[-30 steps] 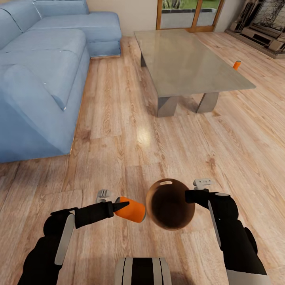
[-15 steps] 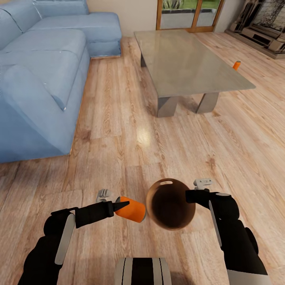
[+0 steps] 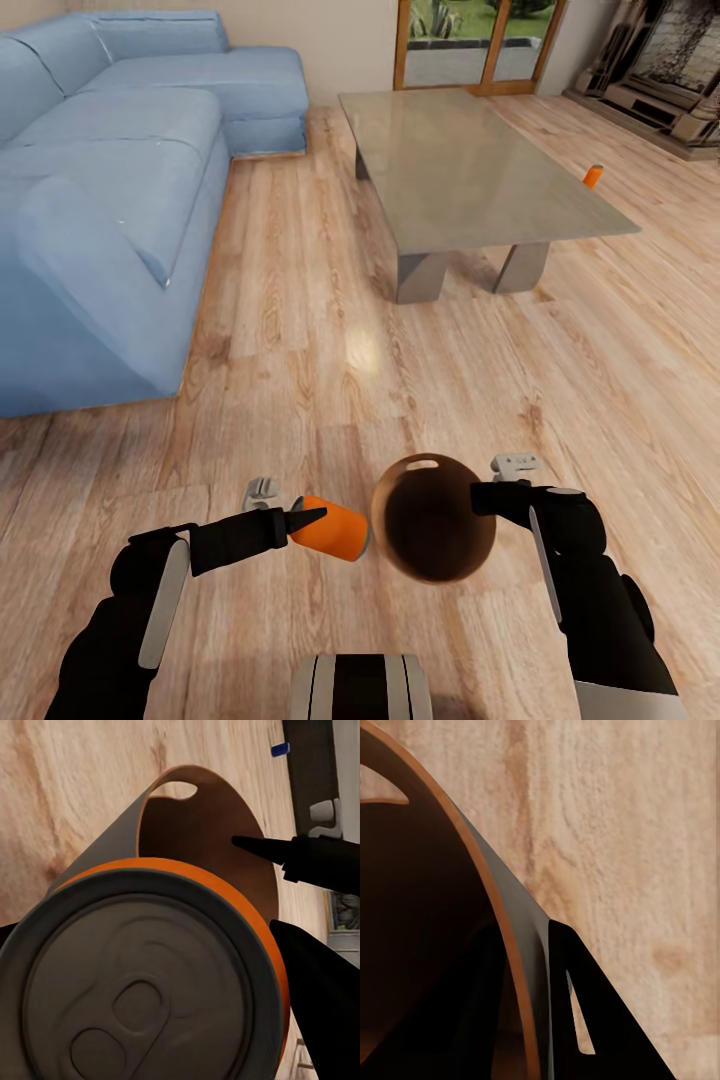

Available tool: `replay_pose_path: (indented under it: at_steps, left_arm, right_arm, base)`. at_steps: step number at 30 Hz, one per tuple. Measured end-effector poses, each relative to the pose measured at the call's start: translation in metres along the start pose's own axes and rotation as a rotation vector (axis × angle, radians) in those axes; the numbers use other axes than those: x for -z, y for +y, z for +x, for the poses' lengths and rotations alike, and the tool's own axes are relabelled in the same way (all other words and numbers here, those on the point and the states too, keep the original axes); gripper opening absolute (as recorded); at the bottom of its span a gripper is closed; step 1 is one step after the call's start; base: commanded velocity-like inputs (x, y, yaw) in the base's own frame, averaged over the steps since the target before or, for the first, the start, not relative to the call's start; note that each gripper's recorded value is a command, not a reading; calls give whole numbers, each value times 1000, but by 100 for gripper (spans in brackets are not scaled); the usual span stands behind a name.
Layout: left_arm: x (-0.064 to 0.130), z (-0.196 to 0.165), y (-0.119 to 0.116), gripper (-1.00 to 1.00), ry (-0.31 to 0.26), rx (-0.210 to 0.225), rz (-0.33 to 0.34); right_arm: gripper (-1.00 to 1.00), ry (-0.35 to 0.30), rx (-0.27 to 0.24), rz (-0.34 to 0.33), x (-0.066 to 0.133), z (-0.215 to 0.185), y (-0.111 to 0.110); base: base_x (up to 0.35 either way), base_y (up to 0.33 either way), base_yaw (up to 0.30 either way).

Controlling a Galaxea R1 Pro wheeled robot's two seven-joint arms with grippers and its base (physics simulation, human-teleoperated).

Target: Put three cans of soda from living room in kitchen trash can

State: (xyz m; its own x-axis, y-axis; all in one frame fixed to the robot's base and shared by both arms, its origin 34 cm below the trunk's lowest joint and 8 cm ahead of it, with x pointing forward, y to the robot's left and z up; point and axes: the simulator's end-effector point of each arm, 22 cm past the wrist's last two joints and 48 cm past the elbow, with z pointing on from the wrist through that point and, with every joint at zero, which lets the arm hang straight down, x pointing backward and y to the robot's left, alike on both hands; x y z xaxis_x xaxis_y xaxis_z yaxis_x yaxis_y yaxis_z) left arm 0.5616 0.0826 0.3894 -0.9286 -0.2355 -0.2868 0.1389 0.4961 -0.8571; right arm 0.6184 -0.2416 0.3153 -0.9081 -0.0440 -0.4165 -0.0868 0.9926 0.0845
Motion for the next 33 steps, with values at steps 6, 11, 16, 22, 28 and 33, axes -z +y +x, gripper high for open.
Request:
replay_pose_path:
  at_steps: [6,11,16,22,28,33]
  left_arm:
    - [1,-3,-4,-100,-6,-8,4]
    - [3,-5,-8,-100,-10,-15,6]
    - [4,-6,-11,-100,-13,-21,8]
    - [5,-8,-14,-100,-17,-28,9]
    - [5,-9,-15,-100,-18,-30,10]
    - [7,-11,-17,-100,-22,-35,12]
  right_arm:
    - [-100,-9,3,4,4,-4,-1]
    - [-100,-18,2,1,7,-7,0]
    - [-100,-26,5,5,11,-10,-1]
    - [-100,-33,4,4,14,-13,-1]
    - [-100,-34,4,6,15,-14,-1]
    - [-100,-36,1,5,18,-15,-1]
  base:
    - [0,0,0]
    - [0,0,0]
    - [0,0,0]
    - [0,0,0]
    - [0,0,7]
    - [0,0,60]
